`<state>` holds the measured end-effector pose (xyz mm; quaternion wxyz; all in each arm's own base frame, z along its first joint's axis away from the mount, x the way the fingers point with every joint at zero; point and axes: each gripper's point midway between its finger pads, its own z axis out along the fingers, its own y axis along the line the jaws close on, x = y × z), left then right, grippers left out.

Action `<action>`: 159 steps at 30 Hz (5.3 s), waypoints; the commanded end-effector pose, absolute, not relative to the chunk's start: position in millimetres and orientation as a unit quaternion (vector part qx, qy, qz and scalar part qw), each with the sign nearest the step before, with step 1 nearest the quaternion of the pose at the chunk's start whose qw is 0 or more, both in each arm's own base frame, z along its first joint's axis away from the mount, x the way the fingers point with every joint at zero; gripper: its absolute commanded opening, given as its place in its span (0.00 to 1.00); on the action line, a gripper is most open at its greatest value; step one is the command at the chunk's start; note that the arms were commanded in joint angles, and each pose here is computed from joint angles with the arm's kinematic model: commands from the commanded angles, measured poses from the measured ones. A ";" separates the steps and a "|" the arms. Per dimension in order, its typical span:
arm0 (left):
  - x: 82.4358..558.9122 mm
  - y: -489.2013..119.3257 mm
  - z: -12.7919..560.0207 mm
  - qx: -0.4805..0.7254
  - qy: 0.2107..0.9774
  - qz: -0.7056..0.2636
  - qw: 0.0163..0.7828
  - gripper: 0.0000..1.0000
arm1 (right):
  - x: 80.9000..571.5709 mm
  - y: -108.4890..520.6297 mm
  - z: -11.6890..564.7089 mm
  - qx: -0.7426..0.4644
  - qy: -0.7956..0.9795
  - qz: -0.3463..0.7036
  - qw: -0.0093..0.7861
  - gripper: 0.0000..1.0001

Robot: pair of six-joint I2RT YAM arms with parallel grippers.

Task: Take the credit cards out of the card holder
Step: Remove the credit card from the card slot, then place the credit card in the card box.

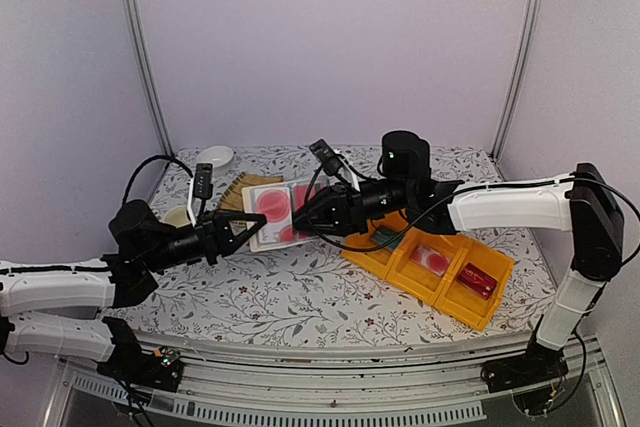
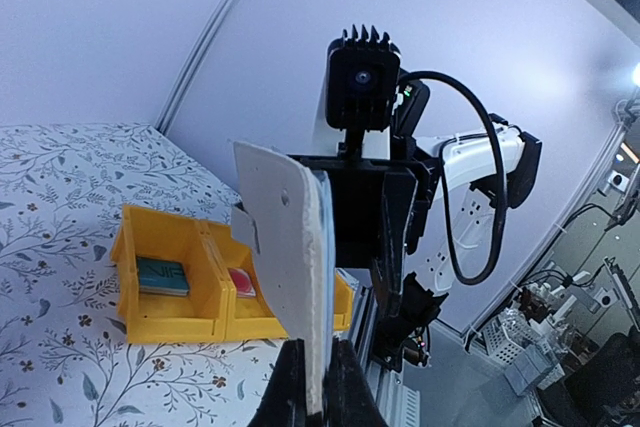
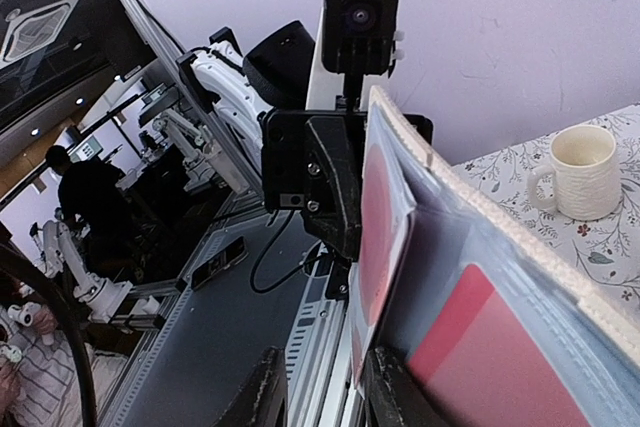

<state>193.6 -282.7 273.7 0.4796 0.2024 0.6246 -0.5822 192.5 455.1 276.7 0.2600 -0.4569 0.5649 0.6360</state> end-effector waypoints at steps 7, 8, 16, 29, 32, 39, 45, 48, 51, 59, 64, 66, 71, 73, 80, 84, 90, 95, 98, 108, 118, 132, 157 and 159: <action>183.6 -289.6 296.4 0.228 0.579 -0.618 0.481 0.00 | 174.9 467.6 295.8 -0.489 0.513 0.660 0.250 0.22; 183.9 -290.4 295.1 0.228 0.581 -0.619 0.478 0.00 | 176.1 468.3 295.6 -0.487 0.515 0.659 0.251 0.22; 186.0 -299.9 283.6 0.232 0.595 -0.618 0.459 0.00 | 177.6 470.4 305.2 -0.485 0.504 0.666 0.260 0.38; 187.2 -318.9 245.8 0.254 0.636 -0.592 0.425 0.00 | 179.5 456.6 331.6 -0.477 0.464 0.681 0.305 0.37; 187.9 -322.0 241.9 0.252 0.641 -0.590 0.421 0.00 | 187.2 453.8 330.1 -0.456 0.478 0.689 0.297 0.32; 192.9 -309.8 253.7 0.230 0.631 -0.581 0.460 0.00 | 184.1 451.4 309.4 -0.454 0.502 0.685 0.270 0.28; 195.5 -305.9 247.3 0.220 0.643 -0.572 0.459 0.00 | 190.5 450.9 293.6 -0.451 0.541 0.655 0.273 0.04; 197.4 -307.0 239.0 0.214 0.652 -0.572 0.449 0.06 | 194.3 452.1 287.2 -0.445 0.556 0.650 0.266 0.02; 200.6 -303.9 225.2 0.198 0.663 -0.572 0.441 0.17 | 206.6 451.9 270.3 -0.427 0.586 0.641 0.252 0.02; 219.4 -274.6 164.1 0.121 0.731 -0.530 0.413 0.29 | 223.1 460.0 191.8 -0.383 0.657 0.626 0.173 0.02; 214.9 -272.4 147.2 0.131 0.742 -0.521 0.401 0.35 | 231.8 471.8 157.1 -0.374 0.672 0.622 0.146 0.02; 215.6 -275.5 141.1 0.140 0.746 -0.518 0.395 0.37 | 233.2 475.9 152.4 -0.373 0.669 0.628 0.137 0.02; 222.0 -274.1 115.5 0.131 0.760 -0.525 0.360 0.14 | 241.0 483.3 135.1 -0.365 0.678 0.627 0.122 0.02; 223.9 -272.0 107.5 0.124 0.762 -0.534 0.344 0.07 | 241.9 483.4 124.8 -0.358 0.685 0.624 0.113 0.02; 233.8 -282.2 81.9 0.112 0.783 -0.540 0.288 0.00 | 247.6 481.2 102.9 -0.341 0.702 0.618 0.097 0.14; 244.8 -268.1 52.9 0.066 0.824 -0.496 0.266 0.00 | 259.2 467.8 87.8 -0.317 0.721 0.609 0.094 0.25; 250.1 -264.5 27.4 0.059 0.857 -0.455 0.236 0.00 | 261.1 467.1 75.7 -0.317 0.725 0.607 0.074 0.23; 252.2 -263.2 10.4 0.051 0.874 -0.433 0.212 0.00 | 260.8 464.0 62.9 -0.302 0.743 0.594 0.062 0.28; 250.9 -260.8 7.2 0.050 0.878 -0.428 0.210 0.00 | 261.7 461.4 60.0 -0.298 0.751 0.586 0.062 0.13; 249.5 -254.7 3.0 0.060 0.888 -0.405 0.211 0.00 | 273.4 458.1 70.8 -0.281 0.783 0.550 0.069 0.02; 247.7 -239.8 -5.1 0.094 0.909 -0.345 0.217 0.00 | 281.8 434.4 109.2 -0.330 0.816 0.461 0.110 0.02; 260.4 -241.7 5.8 0.133 0.910 -0.315 0.236 0.00 | 315.3 301.3 184.8 -0.463 0.849 0.172 0.188 0.02; 260.0 -241.9 6.4 0.143 0.911 -0.309 0.234 0.00 | 264.9 183.5 105.5 -0.548 0.835 0.012 0.052 0.02; 259.4 -242.2 5.6 0.143 0.911 -0.309 0.232 0.00 | 269.1 177.5 99.5 -0.547 0.836 -0.008 0.042 0.02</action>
